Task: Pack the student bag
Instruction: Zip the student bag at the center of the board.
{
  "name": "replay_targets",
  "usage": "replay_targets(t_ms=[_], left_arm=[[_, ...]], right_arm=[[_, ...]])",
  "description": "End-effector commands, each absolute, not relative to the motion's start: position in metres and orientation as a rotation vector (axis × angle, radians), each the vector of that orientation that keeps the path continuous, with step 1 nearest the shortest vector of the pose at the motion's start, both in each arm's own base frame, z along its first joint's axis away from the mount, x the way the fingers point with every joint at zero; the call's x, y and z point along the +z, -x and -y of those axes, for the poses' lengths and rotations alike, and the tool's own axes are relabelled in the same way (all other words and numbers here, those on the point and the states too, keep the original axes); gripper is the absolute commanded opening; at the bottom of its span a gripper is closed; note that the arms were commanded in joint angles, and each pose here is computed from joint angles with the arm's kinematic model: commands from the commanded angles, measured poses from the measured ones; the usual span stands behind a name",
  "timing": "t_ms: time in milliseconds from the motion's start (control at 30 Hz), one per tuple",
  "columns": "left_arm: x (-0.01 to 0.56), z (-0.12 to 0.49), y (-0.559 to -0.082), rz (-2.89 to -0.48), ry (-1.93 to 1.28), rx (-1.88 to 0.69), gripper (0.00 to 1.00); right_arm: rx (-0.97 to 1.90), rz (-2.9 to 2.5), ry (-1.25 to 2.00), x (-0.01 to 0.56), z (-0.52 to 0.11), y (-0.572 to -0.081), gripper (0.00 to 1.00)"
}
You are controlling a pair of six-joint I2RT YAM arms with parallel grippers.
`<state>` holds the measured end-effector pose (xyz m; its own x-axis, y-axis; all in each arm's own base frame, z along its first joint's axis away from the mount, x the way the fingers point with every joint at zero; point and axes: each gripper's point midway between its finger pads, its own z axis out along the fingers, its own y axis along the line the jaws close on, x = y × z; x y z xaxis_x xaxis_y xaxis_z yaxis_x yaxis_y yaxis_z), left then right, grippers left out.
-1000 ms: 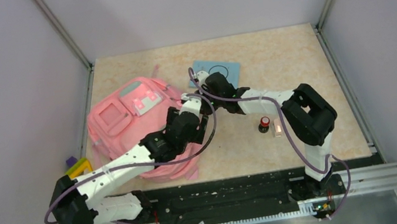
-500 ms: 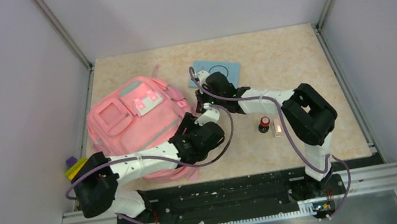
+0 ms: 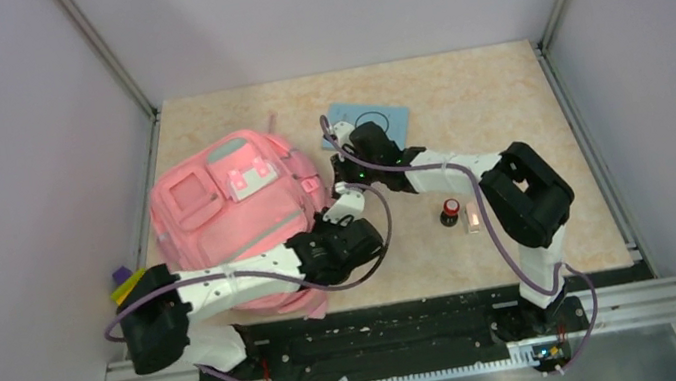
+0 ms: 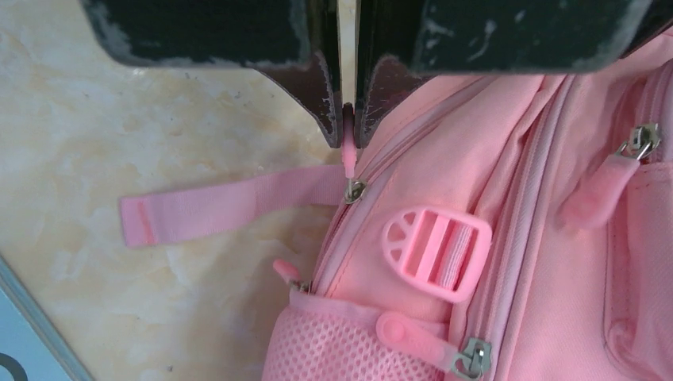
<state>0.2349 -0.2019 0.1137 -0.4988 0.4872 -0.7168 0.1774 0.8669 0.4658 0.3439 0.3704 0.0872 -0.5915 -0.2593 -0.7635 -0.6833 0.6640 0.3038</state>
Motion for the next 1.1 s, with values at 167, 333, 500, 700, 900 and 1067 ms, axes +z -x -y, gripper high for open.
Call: replay_targets(t_ms=[167, 333, 500, 700, 900, 1067], left_arm=[[0.154, 0.203, -0.170, -2.166, -0.568, -0.193, 0.00], [0.181, 0.189, -0.161, -2.120, -0.496, -0.307, 0.00], [0.205, 0.172, -0.161, -2.095, -0.424, -0.302, 0.00], [0.215, 0.166, -0.163, -2.070, -0.402, -0.302, 0.00], [0.208, 0.187, -0.154, -2.078, -0.497, -0.405, 0.01], [0.218, 0.210, -0.153, -2.041, -0.497, -0.516, 0.64]], right_arm=[[0.781, -2.026, 0.759, 0.137, -0.393, -0.374, 0.00], [0.749, -1.994, 0.769, 0.136, -0.404, -0.377, 0.00], [0.714, -1.993, 0.708, 0.128, -0.398, -0.376, 0.00], [0.651, -1.977, 0.614, 0.134, -0.375, -0.373, 0.00], [0.687, -2.023, 0.595, 0.145, -0.356, -0.346, 0.39], [0.715, -2.010, 0.572, 0.165, -0.333, -0.318, 0.71]])
